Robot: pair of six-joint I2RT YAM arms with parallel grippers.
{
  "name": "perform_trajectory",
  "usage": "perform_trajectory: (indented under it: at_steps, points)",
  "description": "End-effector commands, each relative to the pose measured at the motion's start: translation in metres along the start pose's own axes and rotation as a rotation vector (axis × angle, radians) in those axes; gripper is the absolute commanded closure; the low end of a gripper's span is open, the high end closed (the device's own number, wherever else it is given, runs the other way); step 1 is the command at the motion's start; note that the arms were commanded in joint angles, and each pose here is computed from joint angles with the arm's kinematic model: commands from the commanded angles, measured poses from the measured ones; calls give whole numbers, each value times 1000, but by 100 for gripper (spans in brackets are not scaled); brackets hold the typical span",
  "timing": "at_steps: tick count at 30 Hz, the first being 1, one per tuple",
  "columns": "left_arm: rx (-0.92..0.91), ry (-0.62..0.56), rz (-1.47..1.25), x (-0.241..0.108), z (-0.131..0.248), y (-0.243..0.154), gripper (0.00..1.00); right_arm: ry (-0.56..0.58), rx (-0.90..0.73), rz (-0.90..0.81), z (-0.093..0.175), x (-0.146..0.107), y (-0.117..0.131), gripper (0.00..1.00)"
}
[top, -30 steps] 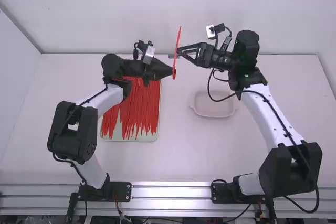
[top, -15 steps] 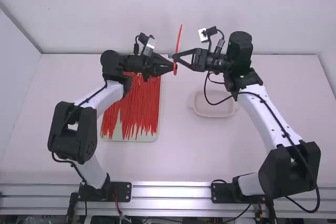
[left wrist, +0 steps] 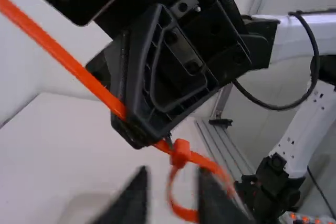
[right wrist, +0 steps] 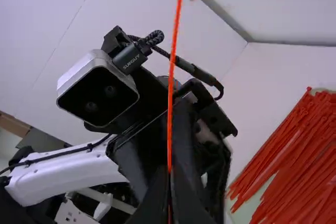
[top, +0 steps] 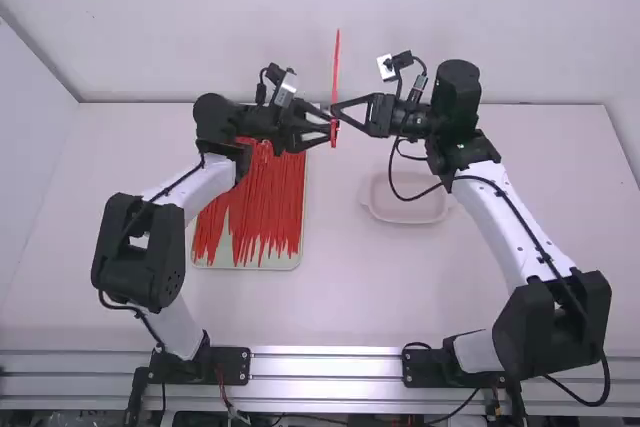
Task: Fasten the cable tie
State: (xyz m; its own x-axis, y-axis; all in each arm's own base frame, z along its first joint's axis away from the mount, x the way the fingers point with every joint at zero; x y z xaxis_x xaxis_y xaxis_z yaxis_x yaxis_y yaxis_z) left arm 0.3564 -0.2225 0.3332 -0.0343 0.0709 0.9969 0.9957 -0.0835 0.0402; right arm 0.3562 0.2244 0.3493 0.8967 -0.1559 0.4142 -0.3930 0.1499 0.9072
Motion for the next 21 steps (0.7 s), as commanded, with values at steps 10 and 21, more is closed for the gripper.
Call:
perform_trajectory:
  at_steps: [10,21]
  points:
    - [451,127,322,-81,29,73,1,-84,-274,58,56,9,-60,100]
    - [554,344,586,-152,81,52,1,-147,-844,-54,96,-25,-170,100]
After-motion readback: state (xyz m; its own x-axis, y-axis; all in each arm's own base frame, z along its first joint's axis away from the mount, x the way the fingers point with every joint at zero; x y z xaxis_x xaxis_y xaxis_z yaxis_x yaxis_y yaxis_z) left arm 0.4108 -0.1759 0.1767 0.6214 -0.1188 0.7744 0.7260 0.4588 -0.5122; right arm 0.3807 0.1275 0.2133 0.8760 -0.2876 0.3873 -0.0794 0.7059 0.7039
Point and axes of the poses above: each hand's point on the last joint's axis, 136 mm out from that joint toward the fingers, its own z axis back along the fingers, its own y axis along the line the jaws close on, x = y × z, the point moved 2 cm from there along z, back along the fingers, and after that the axes turned 15 degrees about -z, right-handed, at the moved point
